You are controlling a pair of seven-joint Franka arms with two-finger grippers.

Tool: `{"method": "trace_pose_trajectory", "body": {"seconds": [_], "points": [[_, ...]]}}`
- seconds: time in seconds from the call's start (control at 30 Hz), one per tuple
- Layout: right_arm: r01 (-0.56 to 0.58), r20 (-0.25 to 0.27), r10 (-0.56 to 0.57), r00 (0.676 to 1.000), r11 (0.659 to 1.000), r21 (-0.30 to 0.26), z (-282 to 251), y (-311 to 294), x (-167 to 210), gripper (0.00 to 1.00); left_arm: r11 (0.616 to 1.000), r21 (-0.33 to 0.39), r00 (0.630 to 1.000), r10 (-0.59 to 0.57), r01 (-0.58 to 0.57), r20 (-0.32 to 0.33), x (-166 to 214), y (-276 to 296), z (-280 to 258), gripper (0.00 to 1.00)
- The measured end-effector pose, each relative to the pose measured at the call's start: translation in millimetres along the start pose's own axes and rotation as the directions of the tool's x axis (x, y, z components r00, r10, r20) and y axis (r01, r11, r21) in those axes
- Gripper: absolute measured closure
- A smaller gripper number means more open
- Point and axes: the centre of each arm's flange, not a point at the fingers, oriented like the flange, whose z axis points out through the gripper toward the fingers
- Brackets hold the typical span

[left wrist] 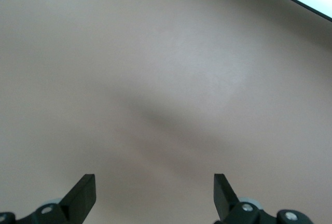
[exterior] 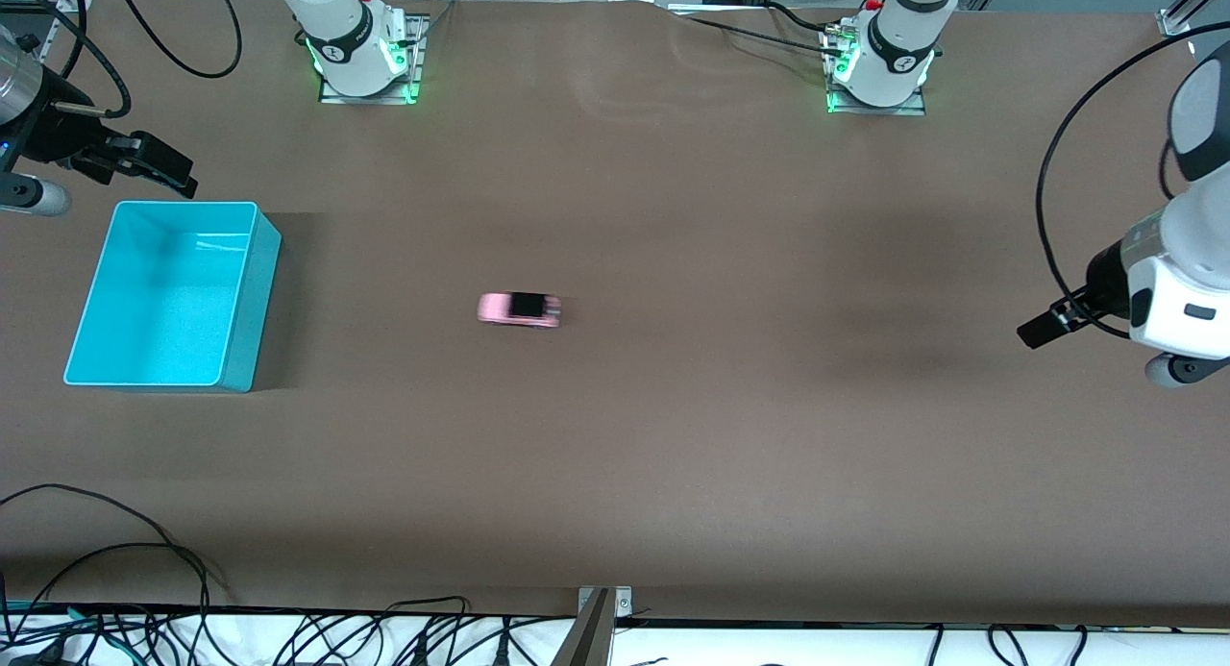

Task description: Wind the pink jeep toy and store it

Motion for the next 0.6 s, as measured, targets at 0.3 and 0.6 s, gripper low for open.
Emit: {"method": "trace_pose_trajectory", "body": {"seconds": [0.3,0.6], "points": [[0.0,-0.003,0.0,1.0,1.0,0.001,-2,0,-1,0.0,0.962,-0.006,0.962,0.273,-0.273,-0.012,3,-4,-6,0.0],[0.0,-0.006,0.0,1.0,1.0,0.001,-3,1,-2,0.0,0.929,-0.022,0.929,0.369,-0.369,-0.013,10,-18,-8,0.0]]}}
